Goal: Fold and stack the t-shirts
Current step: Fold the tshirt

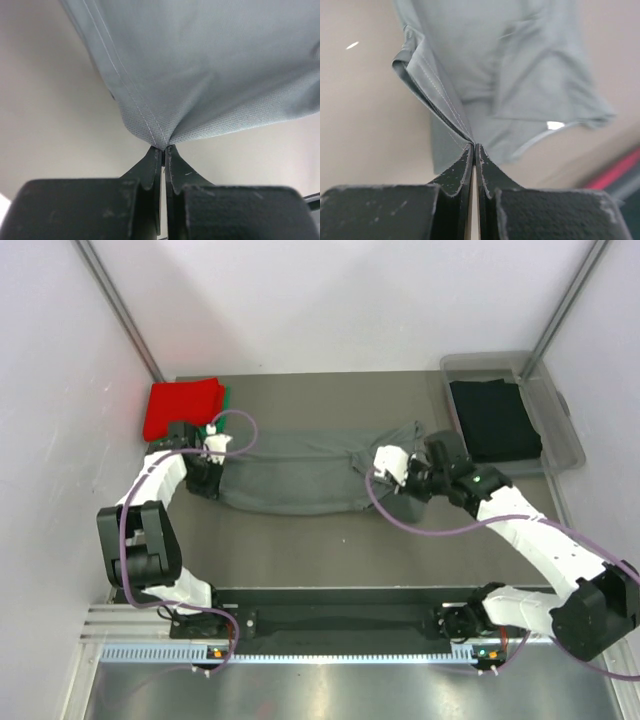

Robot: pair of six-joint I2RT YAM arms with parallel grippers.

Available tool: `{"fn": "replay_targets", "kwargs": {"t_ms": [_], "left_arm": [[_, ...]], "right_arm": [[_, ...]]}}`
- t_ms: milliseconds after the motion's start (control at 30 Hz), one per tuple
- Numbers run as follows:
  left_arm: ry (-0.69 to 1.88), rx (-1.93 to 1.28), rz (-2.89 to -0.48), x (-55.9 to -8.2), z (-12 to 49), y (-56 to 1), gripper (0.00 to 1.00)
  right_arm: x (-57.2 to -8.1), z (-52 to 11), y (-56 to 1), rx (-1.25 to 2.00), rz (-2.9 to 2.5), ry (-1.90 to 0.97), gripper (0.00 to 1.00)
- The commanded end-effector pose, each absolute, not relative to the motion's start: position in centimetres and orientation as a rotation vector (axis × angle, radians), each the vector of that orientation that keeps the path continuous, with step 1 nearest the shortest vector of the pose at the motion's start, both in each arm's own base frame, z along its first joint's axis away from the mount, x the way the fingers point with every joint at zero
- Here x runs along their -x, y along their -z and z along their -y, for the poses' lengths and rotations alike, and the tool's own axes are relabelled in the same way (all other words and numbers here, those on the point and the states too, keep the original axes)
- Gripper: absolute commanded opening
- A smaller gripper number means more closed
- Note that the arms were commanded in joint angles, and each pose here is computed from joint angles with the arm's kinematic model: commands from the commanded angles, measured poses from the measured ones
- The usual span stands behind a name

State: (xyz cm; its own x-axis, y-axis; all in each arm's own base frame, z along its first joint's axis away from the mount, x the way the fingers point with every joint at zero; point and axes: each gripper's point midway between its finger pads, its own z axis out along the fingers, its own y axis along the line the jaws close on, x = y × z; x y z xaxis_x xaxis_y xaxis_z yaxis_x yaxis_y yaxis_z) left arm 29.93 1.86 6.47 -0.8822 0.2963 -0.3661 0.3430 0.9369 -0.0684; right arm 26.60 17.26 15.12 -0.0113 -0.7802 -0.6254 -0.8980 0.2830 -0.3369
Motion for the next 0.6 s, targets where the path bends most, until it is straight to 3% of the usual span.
{"fn": "replay_targets", "kwargs": {"t_ms": [0,567], "left_arm": [[0.233,-0.516,-2.667,-31.3,-1.1,-9.6,0.0],[0.261,-0.562,-2.672,-42.0,0.0,-8.5,0.0]], "right_arm": [[-29.7,-16.6,-19.4,1.408,-1.772,-0.136,0.0],[-43.8,-13.6,-17.6,1.205,-1.931,-0.026,0.0]]}}
